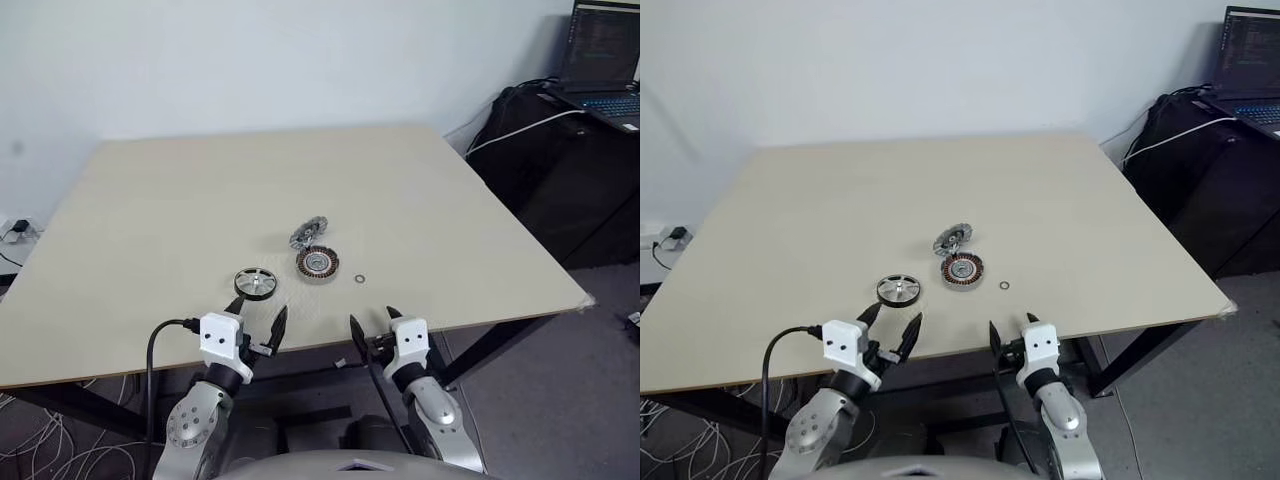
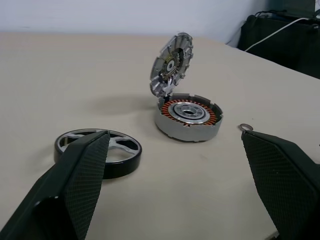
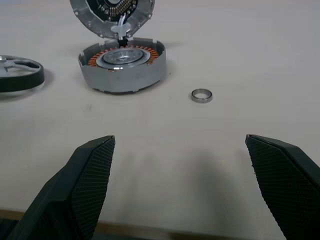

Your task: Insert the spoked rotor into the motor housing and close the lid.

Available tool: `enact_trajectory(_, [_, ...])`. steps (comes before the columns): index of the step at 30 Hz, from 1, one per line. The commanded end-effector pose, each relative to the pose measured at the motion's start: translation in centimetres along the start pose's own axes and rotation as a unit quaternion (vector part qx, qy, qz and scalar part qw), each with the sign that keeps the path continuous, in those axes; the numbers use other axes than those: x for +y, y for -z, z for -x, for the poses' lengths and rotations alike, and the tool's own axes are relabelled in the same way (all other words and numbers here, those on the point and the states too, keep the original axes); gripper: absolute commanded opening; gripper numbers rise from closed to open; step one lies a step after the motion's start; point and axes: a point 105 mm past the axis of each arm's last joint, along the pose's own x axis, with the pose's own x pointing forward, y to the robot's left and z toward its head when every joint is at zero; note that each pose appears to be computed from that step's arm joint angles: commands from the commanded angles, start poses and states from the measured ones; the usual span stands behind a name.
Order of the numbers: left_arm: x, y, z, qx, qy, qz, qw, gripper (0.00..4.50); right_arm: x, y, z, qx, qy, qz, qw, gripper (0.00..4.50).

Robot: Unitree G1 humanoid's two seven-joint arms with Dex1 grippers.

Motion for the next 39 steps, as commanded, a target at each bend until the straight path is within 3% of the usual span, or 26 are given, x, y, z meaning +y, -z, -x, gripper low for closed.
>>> enact_trajectory(1, [0.2,-0.9,-0.5,-0.019,0.005,-0.002,1.0,4.47,-0.3,-1.0,-0.4,-0.028,0.002,0.003,1.0,4.5])
enact_trajectory(17, [-1.3,-1.6,-1.1,-0.025,0.008,0.001,1.0,4.47,-0.5,-0.2,-0.5,-0.031,0.004,0.004,0.999,4.5])
enact_trajectory(26, [-0.1,-1.6,-0.9,-0.031,-0.062,-0.004,0.998,4.47,-2.3,-3.9,-1.8,-0.015,0.068,0.03,0.997,4.5])
enact_trajectory(29, [0.8,-0.8,-1.0,-0.025,-0.076,-0.015,0.997,4.47,-1.8,-5.0,-3.0,-0.001,0.05,0.027,0.998,4.5])
enact_trajectory(39, [3.0,0.6,-1.1,-0.018,-0.069,-0.015,0.997,4.47,-0.1,-4.5,-6.5,0.065,-0.033,0.003,0.997,4.5])
